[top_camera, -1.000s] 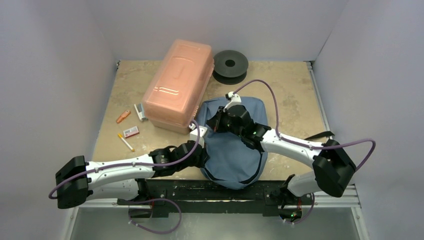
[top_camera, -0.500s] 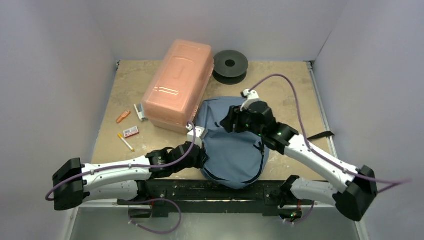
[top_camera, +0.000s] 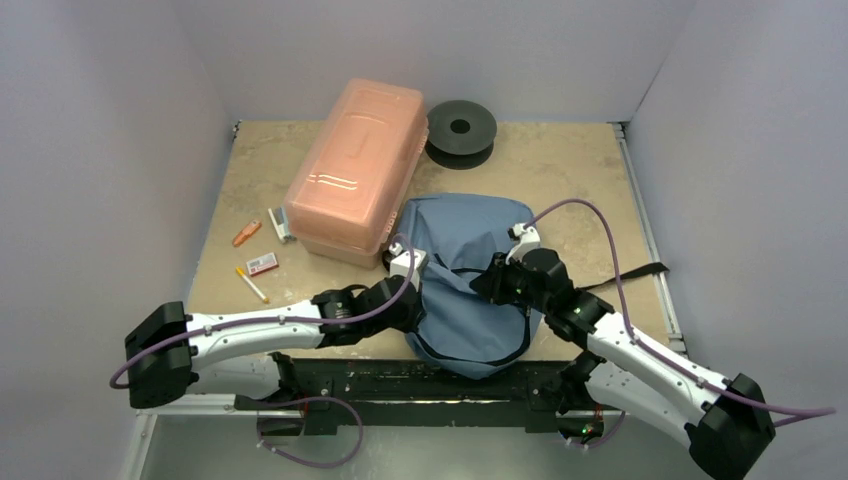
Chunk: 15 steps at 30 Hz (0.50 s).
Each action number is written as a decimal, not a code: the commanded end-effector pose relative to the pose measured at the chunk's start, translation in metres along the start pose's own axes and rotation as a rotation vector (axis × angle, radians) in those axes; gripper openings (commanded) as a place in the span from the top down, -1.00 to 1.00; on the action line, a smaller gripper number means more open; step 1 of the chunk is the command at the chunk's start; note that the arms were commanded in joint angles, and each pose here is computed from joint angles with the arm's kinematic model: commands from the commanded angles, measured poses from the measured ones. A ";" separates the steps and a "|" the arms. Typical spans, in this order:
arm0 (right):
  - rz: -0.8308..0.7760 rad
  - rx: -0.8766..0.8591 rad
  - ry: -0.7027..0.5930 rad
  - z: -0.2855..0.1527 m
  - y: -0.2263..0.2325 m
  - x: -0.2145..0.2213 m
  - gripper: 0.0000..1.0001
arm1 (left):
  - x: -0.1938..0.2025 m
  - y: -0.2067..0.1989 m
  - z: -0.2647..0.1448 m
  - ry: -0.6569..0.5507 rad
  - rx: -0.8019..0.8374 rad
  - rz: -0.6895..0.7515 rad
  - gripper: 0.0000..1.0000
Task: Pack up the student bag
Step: Unzip the student bag at the center of the board.
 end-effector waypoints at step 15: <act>-0.109 0.073 -0.026 0.021 -0.006 0.000 0.07 | -0.034 -0.029 0.007 0.027 0.127 -0.008 0.84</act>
Point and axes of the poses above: each gripper's point midway between its finger pads, its own z axis out along the fingers, its own y axis along the line the jaws close on, x = y × z, the point moved 9 cm from there along -z, back along the fingers, and after that the axes turned 2 degrees about z, right-handed, at the moved point
